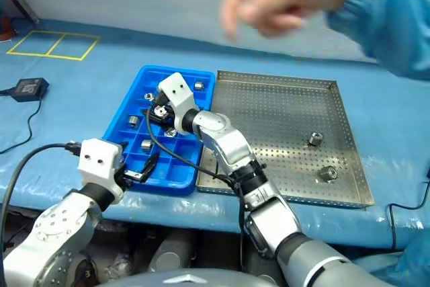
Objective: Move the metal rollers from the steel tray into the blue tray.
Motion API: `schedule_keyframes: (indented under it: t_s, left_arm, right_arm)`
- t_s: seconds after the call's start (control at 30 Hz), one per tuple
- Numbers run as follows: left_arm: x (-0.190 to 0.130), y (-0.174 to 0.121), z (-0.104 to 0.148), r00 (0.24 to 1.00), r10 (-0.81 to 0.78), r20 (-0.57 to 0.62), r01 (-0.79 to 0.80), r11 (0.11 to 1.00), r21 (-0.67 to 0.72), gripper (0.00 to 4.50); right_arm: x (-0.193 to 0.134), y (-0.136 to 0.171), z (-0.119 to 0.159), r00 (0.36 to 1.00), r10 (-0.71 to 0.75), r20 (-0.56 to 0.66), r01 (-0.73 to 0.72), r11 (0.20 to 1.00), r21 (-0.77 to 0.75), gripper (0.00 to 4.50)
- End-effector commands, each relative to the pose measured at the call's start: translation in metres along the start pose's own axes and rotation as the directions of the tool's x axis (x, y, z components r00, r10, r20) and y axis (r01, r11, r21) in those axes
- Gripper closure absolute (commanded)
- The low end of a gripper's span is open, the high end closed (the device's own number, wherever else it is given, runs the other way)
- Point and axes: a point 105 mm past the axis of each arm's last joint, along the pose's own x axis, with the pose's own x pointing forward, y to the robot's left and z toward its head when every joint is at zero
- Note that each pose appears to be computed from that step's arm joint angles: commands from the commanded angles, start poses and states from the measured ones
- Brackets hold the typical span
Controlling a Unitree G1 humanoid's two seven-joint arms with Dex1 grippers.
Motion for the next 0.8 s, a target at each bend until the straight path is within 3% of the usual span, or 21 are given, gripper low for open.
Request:
schedule_keyframes:
  t_s: [0.03, 0.37, 0.6, 0.73, 0.8]
  left_arm:
    - [0.009, -0.01, 0.009, 0.997, -0.061, 0.039, 0.06, 0.998, 0.012, 0.24]
    - [0.042, -0.034, 0.025, 0.964, -0.257, 0.073, 0.253, 0.966, 0.06, 0.24]
    - [0.06, -0.037, 0.03, 0.937, -0.343, 0.07, 0.336, 0.937, 0.098, 0.24]
    - [0.064, -0.046, 0.03, 0.919, -0.388, 0.073, 0.381, 0.92, 0.094, 0.24]
    - [0.065, -0.05, 0.028, 0.91, -0.409, 0.07, 0.402, 0.911, 0.09, 0.24]
  right_arm:
    - [-0.028, -0.019, 0.011, 0.995, -0.102, 0.018, 0.102, 0.994, -0.028, 1.3]
    - [-0.112, -0.075, -0.021, 0.872, -0.474, -0.119, 0.468, 0.88, -0.076, 1.3]
    - [-0.148, -0.097, -0.028, 0.702, -0.694, -0.16, 0.695, 0.716, -0.059, 1.3]
    - [-0.168, -0.108, -0.033, 0.572, -0.803, -0.166, 0.816, 0.577, 0.022, 1.3]
    - [-0.172, -0.109, -0.039, 0.544, -0.817, -0.194, 0.837, 0.545, 0.054, 1.3]
